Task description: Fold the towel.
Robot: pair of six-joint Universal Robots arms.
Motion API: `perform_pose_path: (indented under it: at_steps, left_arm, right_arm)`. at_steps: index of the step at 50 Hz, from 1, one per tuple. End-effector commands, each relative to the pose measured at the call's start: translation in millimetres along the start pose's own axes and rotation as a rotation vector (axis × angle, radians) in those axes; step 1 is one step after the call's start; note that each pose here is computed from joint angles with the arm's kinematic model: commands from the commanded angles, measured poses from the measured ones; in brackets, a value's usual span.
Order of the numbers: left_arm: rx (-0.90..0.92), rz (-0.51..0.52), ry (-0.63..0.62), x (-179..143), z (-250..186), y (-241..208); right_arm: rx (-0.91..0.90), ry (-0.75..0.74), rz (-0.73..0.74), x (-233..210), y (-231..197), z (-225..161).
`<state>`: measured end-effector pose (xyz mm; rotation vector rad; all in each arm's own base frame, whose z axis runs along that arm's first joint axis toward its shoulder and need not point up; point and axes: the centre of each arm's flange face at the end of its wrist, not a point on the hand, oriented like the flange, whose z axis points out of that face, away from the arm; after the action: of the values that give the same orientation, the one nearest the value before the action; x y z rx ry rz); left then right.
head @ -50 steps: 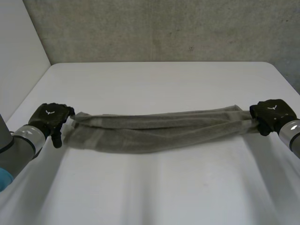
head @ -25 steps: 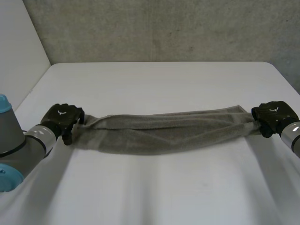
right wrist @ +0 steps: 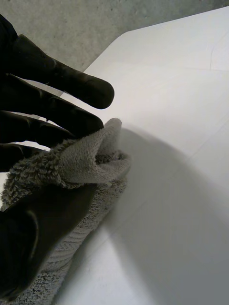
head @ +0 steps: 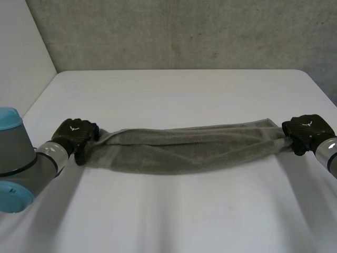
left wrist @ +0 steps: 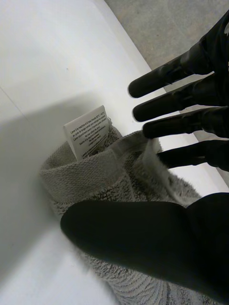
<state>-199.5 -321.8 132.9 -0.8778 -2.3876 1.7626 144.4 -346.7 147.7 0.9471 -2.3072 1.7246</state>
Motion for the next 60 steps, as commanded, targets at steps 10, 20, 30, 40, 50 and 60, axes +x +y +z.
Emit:
perform_pose_path:
  at_steps: [10, 20, 30, 40, 50, 60]
  left_arm:
    - [-0.013, 0.006, -0.081, -12.7, 2.4, 1.6]
    - [0.018, -0.004, -0.154, -32.1, -18.5, -15.8]
    - [0.041, 0.009, -0.007, 1.3, -36.7, -16.9]
    - [0.034, 0.012, 0.032, 6.6, -24.1, -11.3]
    - [-0.03, 0.011, 0.068, 12.9, 5.7, 5.1]
    - [-0.074, 0.0, 0.08, 13.8, 6.6, 10.3]
  right_arm:
    - [0.0, -0.005, -0.001, -1.3, 0.3, -0.4]
    - [-0.003, -0.006, -0.021, -2.2, 0.9, -0.8]
    - [-0.001, -0.004, -0.023, -1.8, 0.4, -0.5]
    - [-0.002, -0.01, -0.023, -4.0, 0.5, -0.8]
    - [-0.002, -0.007, -0.022, -2.5, 1.1, -0.5]
    - [-0.001, -0.006, -0.024, -2.1, 0.8, -0.3]
